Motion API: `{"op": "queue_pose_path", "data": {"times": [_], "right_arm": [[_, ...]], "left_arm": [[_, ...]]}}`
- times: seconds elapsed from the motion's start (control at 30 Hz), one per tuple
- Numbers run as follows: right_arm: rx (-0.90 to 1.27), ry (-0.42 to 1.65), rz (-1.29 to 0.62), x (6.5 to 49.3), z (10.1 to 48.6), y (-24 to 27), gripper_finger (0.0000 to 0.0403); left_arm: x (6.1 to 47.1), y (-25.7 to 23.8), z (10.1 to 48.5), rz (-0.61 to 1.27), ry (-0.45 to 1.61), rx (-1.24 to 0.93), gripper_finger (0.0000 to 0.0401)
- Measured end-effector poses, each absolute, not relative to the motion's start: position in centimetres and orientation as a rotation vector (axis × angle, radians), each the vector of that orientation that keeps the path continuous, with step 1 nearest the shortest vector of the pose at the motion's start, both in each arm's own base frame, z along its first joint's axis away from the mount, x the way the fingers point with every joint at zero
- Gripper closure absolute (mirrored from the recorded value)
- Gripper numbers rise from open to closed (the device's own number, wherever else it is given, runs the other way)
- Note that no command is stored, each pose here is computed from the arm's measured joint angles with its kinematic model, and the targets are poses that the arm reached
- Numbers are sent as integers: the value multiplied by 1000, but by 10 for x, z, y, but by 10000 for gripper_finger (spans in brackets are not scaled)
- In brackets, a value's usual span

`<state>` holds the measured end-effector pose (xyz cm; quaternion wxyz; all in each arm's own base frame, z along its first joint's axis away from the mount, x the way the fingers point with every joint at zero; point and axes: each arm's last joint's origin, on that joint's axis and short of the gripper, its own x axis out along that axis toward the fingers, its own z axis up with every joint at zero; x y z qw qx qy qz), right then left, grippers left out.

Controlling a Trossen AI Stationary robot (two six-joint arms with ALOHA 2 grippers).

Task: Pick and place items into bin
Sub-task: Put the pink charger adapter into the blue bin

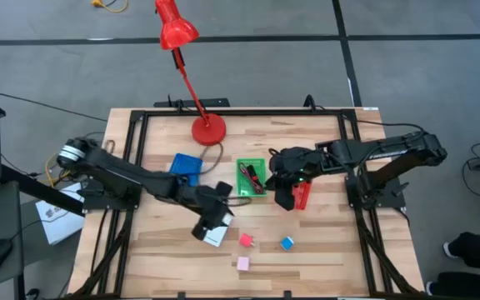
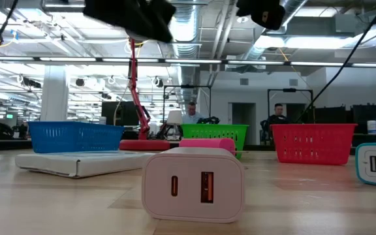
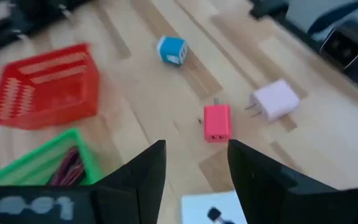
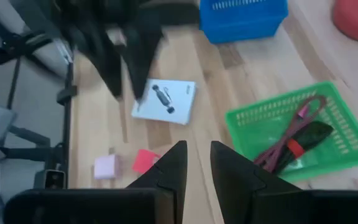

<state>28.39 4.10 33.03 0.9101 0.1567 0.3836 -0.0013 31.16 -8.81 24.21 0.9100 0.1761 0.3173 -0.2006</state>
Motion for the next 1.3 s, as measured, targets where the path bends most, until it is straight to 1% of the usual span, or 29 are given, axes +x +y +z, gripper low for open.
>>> {"op": "queue_pose_path", "data": {"times": [0.07, 0.17, 0.27, 0.33, 0.5, 0.7, 0.8, 1.0, 1.13, 1.23, 1.3], "right_arm": [[323, 792, -2, 284, 330, 41, 337], [324, 791, -2, 284, 330, 41, 337], [323, 799, -4, 283, 330, 41, 337], [323, 798, -4, 283, 330, 41, 337], [320, 799, 2, 283, 330, 41, 337], [320, 794, 8, 284, 330, 42, 337], [319, 792, 9, 284, 330, 42, 337], [319, 790, 10, 284, 330, 42, 337], [320, 785, 11, 284, 331, 42, 337], [320, 785, 11, 284, 331, 42, 337], [320, 785, 12, 284, 331, 42, 337]], "left_arm": [[321, -91, 224, -419, 689, 368, 239], [337, -96, 202, -438, 681, 343, 238], [349, -102, 187, -540, 692, 293, 233], [355, -106, 180, -572, 687, 280, 227], [364, -113, 170, -594, 681, 271, 208], [363, -115, 171, -561, 685, 280, 180], [363, -115, 170, -584, 681, 259, 167], [370, -117, 152, -594, 696, 264, 145], [375, -116, 135, -572, 728, 270, 138], [378, -115, 140, -538, 698, 292, 138], [379, -113, 140, -536, 702, 270, 138]]}}
